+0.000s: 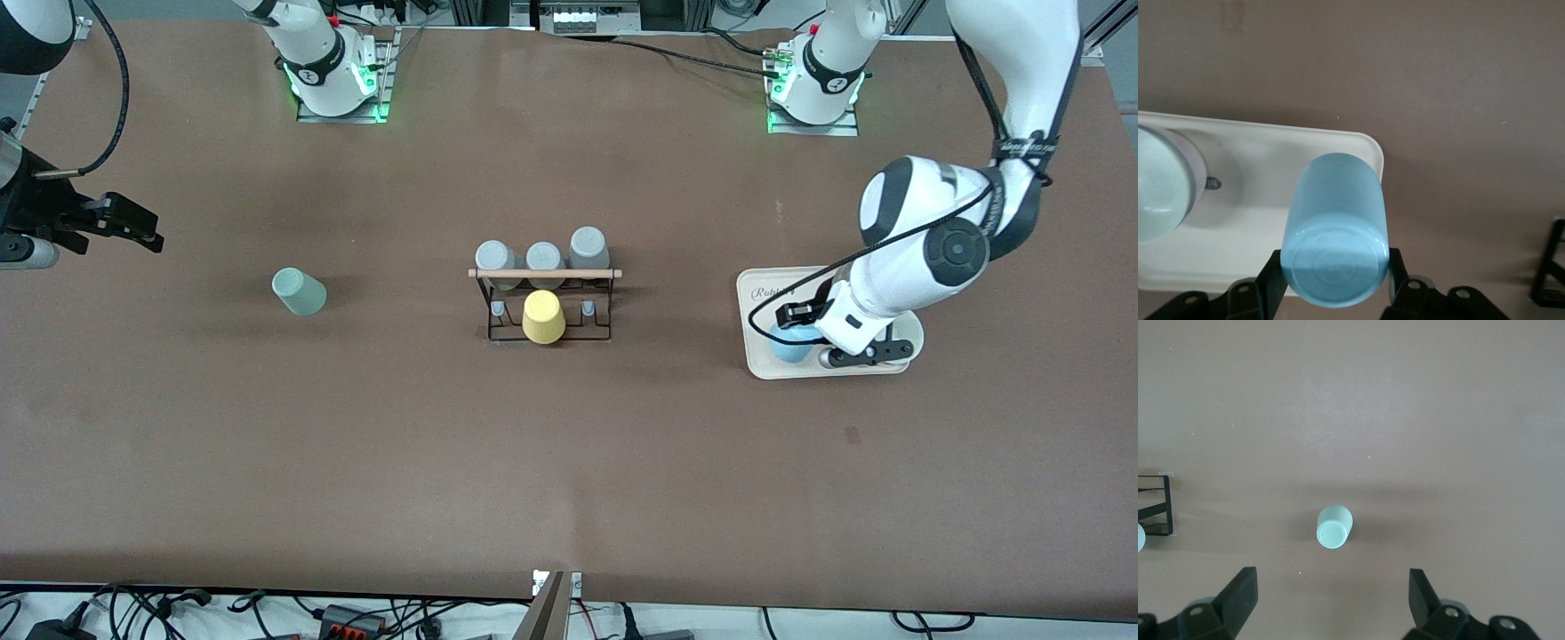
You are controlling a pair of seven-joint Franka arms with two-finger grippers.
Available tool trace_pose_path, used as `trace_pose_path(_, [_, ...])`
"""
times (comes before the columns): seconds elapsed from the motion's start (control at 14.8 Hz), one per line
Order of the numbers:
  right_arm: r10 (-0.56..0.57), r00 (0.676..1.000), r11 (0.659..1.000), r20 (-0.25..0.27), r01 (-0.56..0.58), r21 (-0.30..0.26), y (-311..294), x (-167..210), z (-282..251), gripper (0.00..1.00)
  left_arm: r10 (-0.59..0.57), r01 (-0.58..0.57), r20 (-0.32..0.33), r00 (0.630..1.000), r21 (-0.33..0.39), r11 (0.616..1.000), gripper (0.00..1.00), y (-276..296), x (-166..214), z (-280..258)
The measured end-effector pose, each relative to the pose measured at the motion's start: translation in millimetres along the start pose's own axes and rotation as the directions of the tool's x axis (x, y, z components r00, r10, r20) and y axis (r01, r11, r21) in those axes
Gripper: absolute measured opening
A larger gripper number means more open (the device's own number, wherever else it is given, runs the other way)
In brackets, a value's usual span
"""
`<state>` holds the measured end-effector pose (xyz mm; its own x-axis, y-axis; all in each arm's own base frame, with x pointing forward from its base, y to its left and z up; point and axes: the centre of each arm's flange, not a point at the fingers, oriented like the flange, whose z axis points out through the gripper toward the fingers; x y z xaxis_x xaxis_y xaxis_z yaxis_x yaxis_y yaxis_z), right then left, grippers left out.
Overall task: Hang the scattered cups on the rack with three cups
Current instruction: 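Carry the blue cup to the rack and hang it beside the yellow cup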
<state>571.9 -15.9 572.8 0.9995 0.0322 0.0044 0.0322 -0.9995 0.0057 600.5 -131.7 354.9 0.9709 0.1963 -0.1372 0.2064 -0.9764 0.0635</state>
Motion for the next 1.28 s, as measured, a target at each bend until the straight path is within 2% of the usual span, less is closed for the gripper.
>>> trace_pose_path(0.2, [0.001, 1.000, 1.000, 0.000, -0.001, 0.000, 0.7, 0.0, 0.0, 1.00, -0.057, 0.057, -0.016, 0.998, -0.015, 0.998, 0.64, 39.3, -7.3, -35.5])
trace_pose_path(0.61, [0.005, 1.000, 1.000, 0.000, -0.005, 0.000, 3.0, 0.0, 0.2, 1.00, -0.203, 0.199, -0.042, 0.978, -0.093, 0.976, 0.64, 145.9, -50.2, -67.7])
trace_pose_path(0.88, [0.006, 1.000, 1.000, -0.001, -0.006, 0.000, 3.7, 0.1, 0.2, 1.00, -0.262, 0.258, -0.015, 0.965, -0.122, 0.958, 0.64, 209.7, -69.6, -59.9])
trace_pose_path(1.28, [0.009, 1.000, 1.000, 0.000, -0.009, 0.000, 5.1, 0.5, 1.0, 1.00, -0.311, 0.310, 0.010, 0.950, -0.115, 0.944, 0.64, 270.4, -92.3, -37.0])
